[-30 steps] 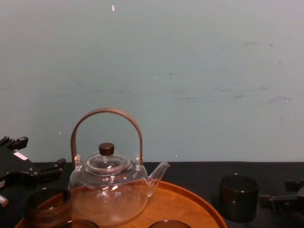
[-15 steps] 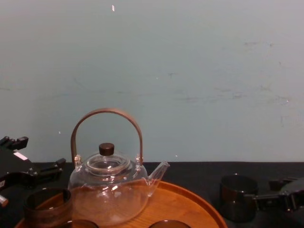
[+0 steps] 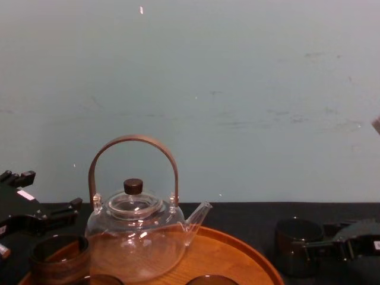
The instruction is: Pick up the glass from the table and place it on the tray.
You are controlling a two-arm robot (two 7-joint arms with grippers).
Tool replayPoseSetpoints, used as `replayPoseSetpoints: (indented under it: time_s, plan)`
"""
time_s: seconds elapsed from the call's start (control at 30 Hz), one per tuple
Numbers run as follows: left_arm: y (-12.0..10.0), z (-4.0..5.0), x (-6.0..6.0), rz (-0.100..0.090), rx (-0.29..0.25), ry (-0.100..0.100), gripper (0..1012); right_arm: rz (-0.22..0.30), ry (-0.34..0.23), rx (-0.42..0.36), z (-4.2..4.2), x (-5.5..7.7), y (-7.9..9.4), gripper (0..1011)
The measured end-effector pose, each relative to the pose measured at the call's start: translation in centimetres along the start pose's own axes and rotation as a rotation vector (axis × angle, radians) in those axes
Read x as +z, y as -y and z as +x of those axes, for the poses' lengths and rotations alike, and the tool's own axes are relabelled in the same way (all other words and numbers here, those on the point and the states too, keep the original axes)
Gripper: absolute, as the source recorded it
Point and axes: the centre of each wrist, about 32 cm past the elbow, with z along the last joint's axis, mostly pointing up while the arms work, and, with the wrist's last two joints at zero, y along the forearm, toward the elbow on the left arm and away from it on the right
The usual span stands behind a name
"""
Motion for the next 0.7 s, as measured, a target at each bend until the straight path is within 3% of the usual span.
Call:
replayPoseSetpoints:
  time_s: [0.7]
  plan:
    - [0.0,0.00,0.0,0.000,0.000,0.000,1002,-0.018,0.006,0.002,0.20,0.4,-1.8,1002]
